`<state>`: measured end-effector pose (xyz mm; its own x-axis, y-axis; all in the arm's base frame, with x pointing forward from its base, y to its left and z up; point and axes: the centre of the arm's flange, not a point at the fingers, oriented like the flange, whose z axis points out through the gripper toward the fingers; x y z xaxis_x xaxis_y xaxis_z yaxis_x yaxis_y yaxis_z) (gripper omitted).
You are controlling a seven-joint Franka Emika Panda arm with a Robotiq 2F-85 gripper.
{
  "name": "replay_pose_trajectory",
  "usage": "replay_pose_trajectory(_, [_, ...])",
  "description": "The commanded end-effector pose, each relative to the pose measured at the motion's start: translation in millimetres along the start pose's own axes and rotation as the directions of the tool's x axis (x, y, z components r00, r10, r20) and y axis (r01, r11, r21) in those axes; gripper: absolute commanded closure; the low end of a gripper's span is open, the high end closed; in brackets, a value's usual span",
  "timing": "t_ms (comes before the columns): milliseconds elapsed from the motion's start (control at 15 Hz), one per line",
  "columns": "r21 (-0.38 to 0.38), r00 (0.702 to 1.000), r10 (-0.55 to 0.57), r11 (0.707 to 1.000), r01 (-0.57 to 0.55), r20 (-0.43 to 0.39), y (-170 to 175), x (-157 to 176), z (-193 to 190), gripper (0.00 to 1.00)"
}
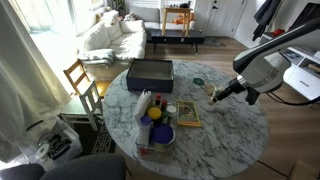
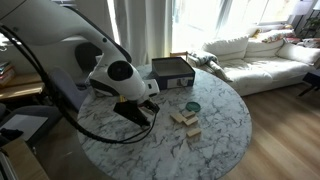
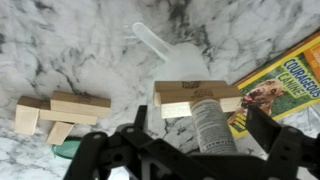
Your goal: Pick up the white bottle on the table top and put it on top of the wooden block, pick up the wooden block with a white bottle on top and move it slightly to the right
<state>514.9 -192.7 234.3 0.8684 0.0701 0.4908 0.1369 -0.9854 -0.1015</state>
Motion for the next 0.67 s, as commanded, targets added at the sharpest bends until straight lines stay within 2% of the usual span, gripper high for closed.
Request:
replay_pose_trajectory(0, [0.010, 1.000, -0.015, 1.000, 0.016, -0.021, 3.5, -15.2, 8.8, 0.00])
replay_pose_trajectory(600, [0.025, 0.998, -0.028, 0.999, 0.029, -0.050, -1.9, -19.8, 14.7, 0.00])
